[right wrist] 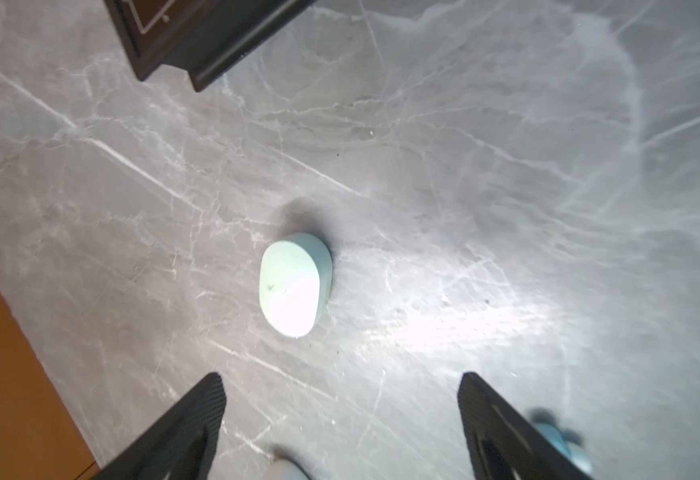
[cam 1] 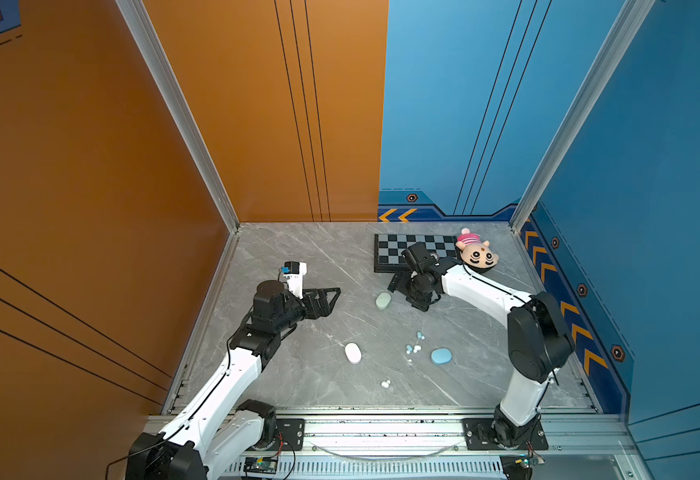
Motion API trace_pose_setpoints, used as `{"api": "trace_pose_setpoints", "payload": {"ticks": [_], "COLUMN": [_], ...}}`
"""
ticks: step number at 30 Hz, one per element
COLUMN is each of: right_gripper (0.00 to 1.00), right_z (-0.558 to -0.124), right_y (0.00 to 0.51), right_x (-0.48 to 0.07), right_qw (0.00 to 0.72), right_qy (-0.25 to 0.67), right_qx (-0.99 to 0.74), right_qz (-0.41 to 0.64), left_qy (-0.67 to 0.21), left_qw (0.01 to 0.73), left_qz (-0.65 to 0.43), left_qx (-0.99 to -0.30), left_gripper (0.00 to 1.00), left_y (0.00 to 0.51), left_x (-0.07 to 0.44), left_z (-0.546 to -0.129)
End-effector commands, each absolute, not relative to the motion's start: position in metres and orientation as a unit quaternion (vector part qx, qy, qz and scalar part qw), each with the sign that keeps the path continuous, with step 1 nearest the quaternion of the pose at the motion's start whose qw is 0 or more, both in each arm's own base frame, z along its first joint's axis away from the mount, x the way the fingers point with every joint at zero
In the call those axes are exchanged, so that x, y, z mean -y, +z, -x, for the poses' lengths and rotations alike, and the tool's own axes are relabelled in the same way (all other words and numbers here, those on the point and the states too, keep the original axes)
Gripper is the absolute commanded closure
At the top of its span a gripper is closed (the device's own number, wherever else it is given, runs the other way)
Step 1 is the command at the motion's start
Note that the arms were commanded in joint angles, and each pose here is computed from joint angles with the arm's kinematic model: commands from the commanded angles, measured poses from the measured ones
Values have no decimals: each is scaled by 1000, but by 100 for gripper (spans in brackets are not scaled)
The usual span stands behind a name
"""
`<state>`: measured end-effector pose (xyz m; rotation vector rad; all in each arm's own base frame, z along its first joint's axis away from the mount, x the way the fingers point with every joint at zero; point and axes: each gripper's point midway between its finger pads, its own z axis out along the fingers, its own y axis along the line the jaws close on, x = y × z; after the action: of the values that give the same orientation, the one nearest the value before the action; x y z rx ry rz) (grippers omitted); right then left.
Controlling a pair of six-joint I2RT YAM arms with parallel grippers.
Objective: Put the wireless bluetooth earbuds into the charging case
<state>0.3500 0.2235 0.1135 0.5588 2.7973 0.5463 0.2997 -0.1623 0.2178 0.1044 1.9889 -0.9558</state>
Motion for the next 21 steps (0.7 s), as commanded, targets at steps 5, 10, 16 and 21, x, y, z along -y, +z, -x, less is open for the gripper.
{"api": "trace_pose_setpoints", "payload": {"ticks": [5, 10, 16, 21], "right_gripper": [11, 10, 10, 10], "right_z": [-267, -242, -210, -186], "right_y": [131, 132, 111, 83], "right_x": [-152, -128, -121, -123], "right_qw": [36, 14, -15, -44], "right_qy": [100, 95, 103, 123], "right_qx": [-992, -992, -988, -973], "right_qz": [-67, -84, -117, -191], "left_qy": [-429, -402, -367, -353], "left_qw": [476, 483, 479, 472], "left_qz": [-235, -309, -382, -410], "left_qx": [-732, -714, -700, -696], "left_gripper": [5, 5, 5, 4], "left_y": [254, 253, 247, 236], "left_x": [220, 243, 268, 284], "left_z": [-259, -236, -212, -198]}}
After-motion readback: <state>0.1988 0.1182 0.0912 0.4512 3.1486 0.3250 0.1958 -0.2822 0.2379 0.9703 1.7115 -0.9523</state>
